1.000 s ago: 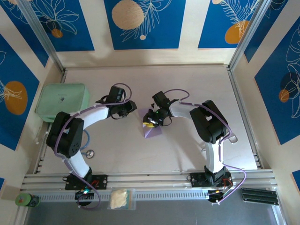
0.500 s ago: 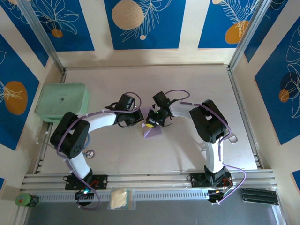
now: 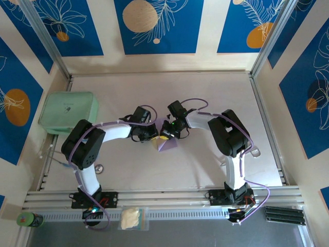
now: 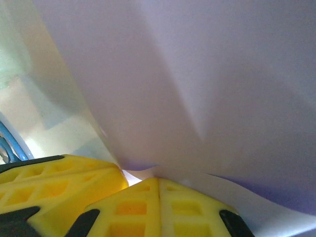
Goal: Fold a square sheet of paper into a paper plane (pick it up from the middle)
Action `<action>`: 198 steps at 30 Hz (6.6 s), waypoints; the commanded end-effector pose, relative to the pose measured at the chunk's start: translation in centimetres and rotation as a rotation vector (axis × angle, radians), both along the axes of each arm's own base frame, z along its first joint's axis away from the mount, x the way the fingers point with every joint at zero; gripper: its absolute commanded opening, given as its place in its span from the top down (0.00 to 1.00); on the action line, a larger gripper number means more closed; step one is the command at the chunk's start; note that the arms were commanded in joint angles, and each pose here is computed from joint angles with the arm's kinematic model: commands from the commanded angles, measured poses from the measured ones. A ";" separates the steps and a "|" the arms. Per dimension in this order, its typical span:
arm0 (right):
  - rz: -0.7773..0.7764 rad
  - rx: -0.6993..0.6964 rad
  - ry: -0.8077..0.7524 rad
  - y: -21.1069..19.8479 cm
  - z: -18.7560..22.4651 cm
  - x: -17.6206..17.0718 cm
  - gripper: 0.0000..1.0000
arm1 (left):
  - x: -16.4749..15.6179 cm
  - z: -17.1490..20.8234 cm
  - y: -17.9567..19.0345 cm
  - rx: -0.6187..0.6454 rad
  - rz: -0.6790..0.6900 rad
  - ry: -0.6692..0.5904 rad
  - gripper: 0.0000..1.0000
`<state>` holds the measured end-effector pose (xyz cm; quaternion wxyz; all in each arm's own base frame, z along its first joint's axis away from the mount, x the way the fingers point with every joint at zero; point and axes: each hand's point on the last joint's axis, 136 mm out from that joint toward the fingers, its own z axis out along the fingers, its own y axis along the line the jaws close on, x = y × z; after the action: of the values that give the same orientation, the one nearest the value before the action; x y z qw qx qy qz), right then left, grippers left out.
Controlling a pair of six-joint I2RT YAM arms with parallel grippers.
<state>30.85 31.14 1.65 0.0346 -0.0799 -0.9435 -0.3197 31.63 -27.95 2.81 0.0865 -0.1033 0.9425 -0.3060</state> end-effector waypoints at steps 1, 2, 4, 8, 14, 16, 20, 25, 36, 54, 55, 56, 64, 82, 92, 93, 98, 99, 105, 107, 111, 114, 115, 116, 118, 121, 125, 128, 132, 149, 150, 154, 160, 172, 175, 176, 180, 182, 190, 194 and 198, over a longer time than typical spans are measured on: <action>-0.013 -0.080 0.091 -1.6 -2.5 -1.5 0.99 | -0.2 -0.4 -0.1 0.021 -0.009 0.008 1.00; -0.010 -0.077 0.088 -1.5 -2.5 -1.5 0.99 | -0.2 -0.5 -0.1 0.028 -0.009 0.007 1.00; -0.009 -0.074 0.090 -1.4 -2.5 -1.6 0.99 | -0.2 -0.7 0.2 0.047 -0.007 0.006 1.00; -0.006 -0.065 0.081 -1.3 -2.2 -1.4 0.99 | -0.1 -1.2 0.6 0.075 -0.003 0.007 1.00; 0.021 -0.010 0.039 -0.5 -1.0 -0.9 0.99 | -0.5 -2.2 1.1 0.108 -0.009 0.030 1.00; 0.039 0.020 -0.011 -0.2 0.1 -0.5 0.99 | -0.7 -2.6 1.4 0.126 -0.008 0.042 1.00; 0.068 0.091 -0.116 0.0 2.1 0.4 0.98 | -1.0 -3.1 1.9 0.156 -0.012 0.053 1.00; 0.110 0.164 -0.146 -0.2 2.8 0.1 0.98 | -1.0 -3.3 2.0 0.165 -0.020 0.055 1.00; 0.113 0.145 -0.115 -1.0 1.1 -1.0 0.98 | -0.9 -3.3 1.9 0.169 -0.024 0.055 1.00; 0.082 0.048 -0.037 -2.9 -2.7 -1.5 0.99 | 1.2 0.6 0.0 0.105 -0.080 -0.048 1.00; 0.079 0.043 -0.035 -3.0 -2.9 -1.4 0.99 | 1.5 1.7 -0.5 0.065 -0.081 -0.082 1.00; 0.076 0.042 -0.037 -3.0 -3.0 -1.3 0.99 | 1.5 2.5 -0.8 0.031 -0.078 -0.107 1.00; 0.001 0.056 -0.055 -2.2 -2.9 1.1 0.99 | -0.1 4.4 -1.4 -0.083 -0.067 -0.126 0.94; -0.007 0.039 -0.024 -2.4 -3.4 1.0 0.99 | -2.8 0.6 -1.9 -0.088 -0.096 -0.014 0.93; -0.005 0.030 -0.012 -2.6 -3.7 0.8 0.99 | -4.1 -1.5 -0.8 -0.047 -0.094 0.031 0.94; -0.006 0.029 -0.010 -2.6 -3.8 0.8 0.99 | -4.2 -1.7 -0.7 -0.045 -0.092 0.033 0.93; -0.006 0.022 -0.004 -2.7 -4.0 0.8 0.99 | -4.6 -2.3 -0.2 -0.021 -0.096 0.043 0.94; -0.006 0.021 -0.004 -2.7 -4.0 0.8 0.99 | -4.7 -2.4 -0.2 -0.017 -0.101 0.044 0.94; -0.005 0.012 0.000 -2.8 -4.1 0.7 0.99 | -5.8 -3.3 1.1 0.054 -0.142 0.064 0.95; -0.005 0.012 0.001 -2.8 -4.2 0.7 0.99 | -6.3 -3.6 1.5 0.076 -0.164 0.072 0.96; -0.008 0.010 0.005 -2.9 -4.3 0.7 1.00 | -7.6 -4.0 2.3 0.109 -0.213 0.095 0.97; -0.009 0.008 0.004 -2.9 -4.2 0.8 0.99 | -8.7 -4.3 3.2 0.136 -0.237 0.118 0.98; -0.010 0.008 0.002 -2.9 -4.2 0.8 0.99 | -9.2 -4.3 3.6 0.149 -0.244 0.125 0.99; -0.010 0.008 0.003 -2.9 -4.2 0.8 0.99 | -9.4 -4.2 3.9 0.157 -0.249 0.124 0.99; -0.010 0.009 0.003 -2.9 -4.2 0.8 1.00 | -9.8 -3.6 4.2 0.161 -0.256 0.119 1.00; -0.010 0.008 0.005 -2.9 -4.2 0.8 0.99 | -9.4 -2.1 4.0 0.145 -0.258 0.082 1.00; -0.009 0.010 0.003 -2.9 -4.1 0.8 0.99 | -7.3 1.0 2.2 0.061 -0.230 -0.022 1.00; -0.011 0.011 0.002 -2.9 -4.1 0.9 1.00 | -5.6 2.8 0.9 -0.009 -0.192 -0.095 1.00; -0.012 0.015 0.002 -2.8 -4.1 1.0 0.99 | -3.8 2.9 0.3 -0.011 -0.153 -0.117 1.00; 0.007 0.109 -0.072 -1.4 -0.5 2.0 0.99 | -3.8 -1.9 0.9 0.084 -0.099 0.023 1.00; 0.017 0.127 -0.098 -1.1 0.6 2.3 0.99 | -4.0 -2.2 1.1 0.092 -0.096 0.037 1.00; 0.059 0.172 -0.170 -0.3 3.4 2.7 0.99 | -4.4 -2.6 1.5 0.106 -0.089 0.058 1.00; 0.111 0.167 -0.152 0.6 3.2 0.6 0.99 | -4.4 -2.7 1.4 0.104 -0.090 0.062 1.00; 0.108 0.123 -0.063 0.5 -0.4 -0.8 0.99 | -4.3 -2.2 1.1 0.088 -0.090 0.053 1.00; 0.103 0.097 -0.050 0.2 -1.1 -0.9 0.99 | -4.0 -1.3 0.3 0.039 -0.105 0.033 1.00; 0.101 0.089 -0.046 0.1 -1.4 -0.9 0.99 | -3.9 -1.0 0.0 0.024 -0.107 0.023 1.00; 0.091 0.071 -0.023 -0.3 -2.2 -1.0 0.99 | -3.2 0.5 -0.8 -0.029 -0.109 -0.025 1.00; 0.086 0.070 -0.018 -0.3 -2.3 -1.0 0.99 | -3.1 1.0 -1.1 -0.059 -0.106 -0.043 1.00; 0.079 0.070 -0.019 -0.5 -2.3 -0.8 1.00 | -3.9 -1.2 -0.4 -0.022 -0.087 0.018 0.98; 0.077 0.073 -0.027 -0.6 -2.2 -0.5 1.00 | -5.4 -2.9 0.9 0.035 -0.080 0.081 1.00; 0.087 0.074 -0.064 -0.8 -2.0 0.3 1.00 | -7.0 -4.3 2.7 0.108 -0.071 0.142 1.00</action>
<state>31.03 31.62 1.63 0.0125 -0.0167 -0.9228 -0.3848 28.22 -28.07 1.88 0.0758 -0.0649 0.9433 -0.3166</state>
